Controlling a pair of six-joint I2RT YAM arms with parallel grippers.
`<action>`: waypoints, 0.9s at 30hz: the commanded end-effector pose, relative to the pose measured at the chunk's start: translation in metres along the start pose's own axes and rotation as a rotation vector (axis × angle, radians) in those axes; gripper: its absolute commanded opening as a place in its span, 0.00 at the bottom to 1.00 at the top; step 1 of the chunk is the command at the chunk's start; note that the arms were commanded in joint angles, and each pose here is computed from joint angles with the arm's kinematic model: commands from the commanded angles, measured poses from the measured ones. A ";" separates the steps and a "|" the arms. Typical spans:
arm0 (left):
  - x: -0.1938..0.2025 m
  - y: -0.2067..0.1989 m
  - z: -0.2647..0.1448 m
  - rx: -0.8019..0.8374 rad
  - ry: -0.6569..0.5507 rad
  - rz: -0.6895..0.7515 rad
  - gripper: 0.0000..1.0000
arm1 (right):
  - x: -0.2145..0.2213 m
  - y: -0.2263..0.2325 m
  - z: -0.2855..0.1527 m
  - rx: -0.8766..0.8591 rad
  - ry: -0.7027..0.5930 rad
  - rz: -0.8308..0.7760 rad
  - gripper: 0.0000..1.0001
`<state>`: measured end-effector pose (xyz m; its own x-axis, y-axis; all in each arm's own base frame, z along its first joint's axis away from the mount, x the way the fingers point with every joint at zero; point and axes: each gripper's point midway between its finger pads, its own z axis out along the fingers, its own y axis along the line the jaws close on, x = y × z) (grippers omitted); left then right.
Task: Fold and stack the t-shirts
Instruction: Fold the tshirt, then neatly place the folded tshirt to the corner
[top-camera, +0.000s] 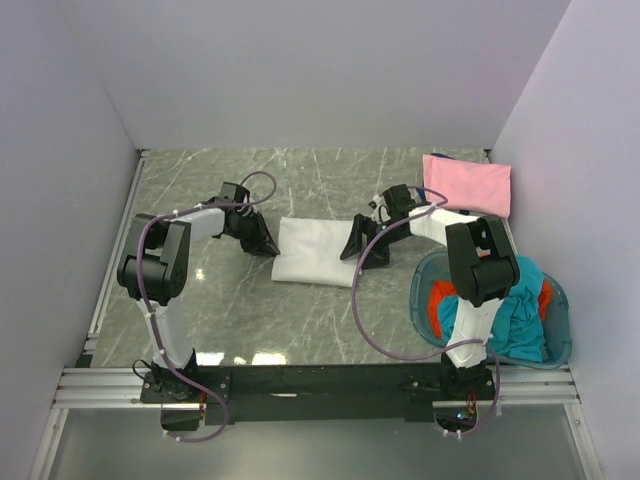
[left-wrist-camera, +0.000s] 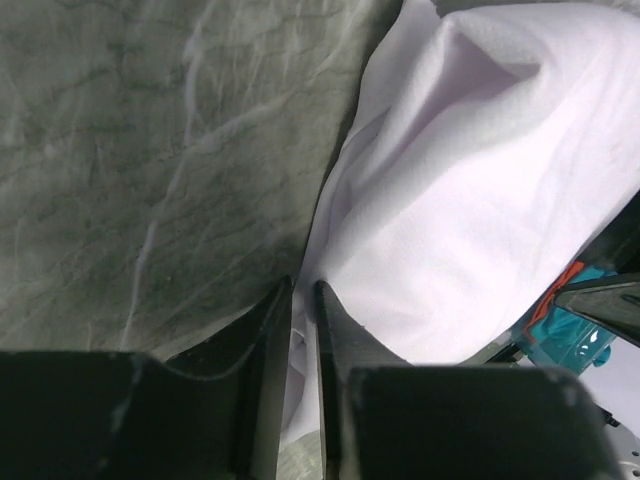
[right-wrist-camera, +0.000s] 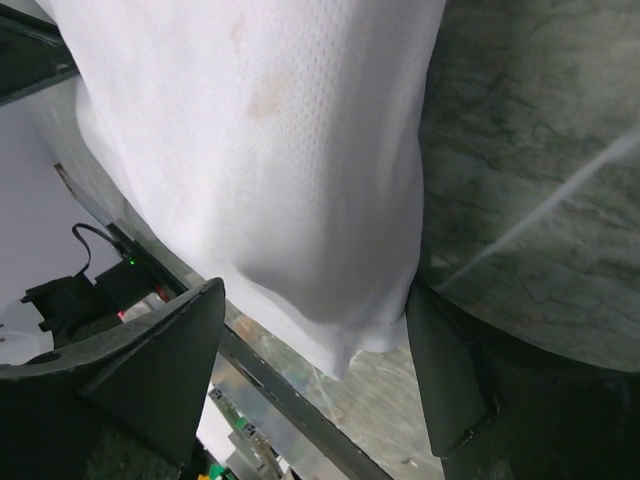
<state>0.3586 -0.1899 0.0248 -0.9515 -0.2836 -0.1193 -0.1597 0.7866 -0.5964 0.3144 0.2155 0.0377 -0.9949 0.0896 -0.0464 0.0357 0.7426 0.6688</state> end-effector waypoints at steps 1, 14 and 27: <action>0.007 0.005 0.002 -0.016 0.010 0.010 0.21 | -0.006 0.007 0.006 -0.020 -0.037 -0.023 0.79; 0.025 0.008 0.010 -0.015 0.041 0.008 0.17 | -0.003 0.012 0.032 -0.010 -0.009 -0.042 0.53; 0.025 -0.008 0.010 0.027 0.029 0.012 0.37 | -0.016 0.028 0.036 -0.066 -0.021 -0.072 0.00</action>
<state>0.3474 -0.2095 0.0225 -0.9591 -0.2645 -0.1007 -0.1424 0.7583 -0.6361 0.3208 0.2483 0.0208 -0.9966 0.0693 -0.0447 0.0185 0.7160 0.6979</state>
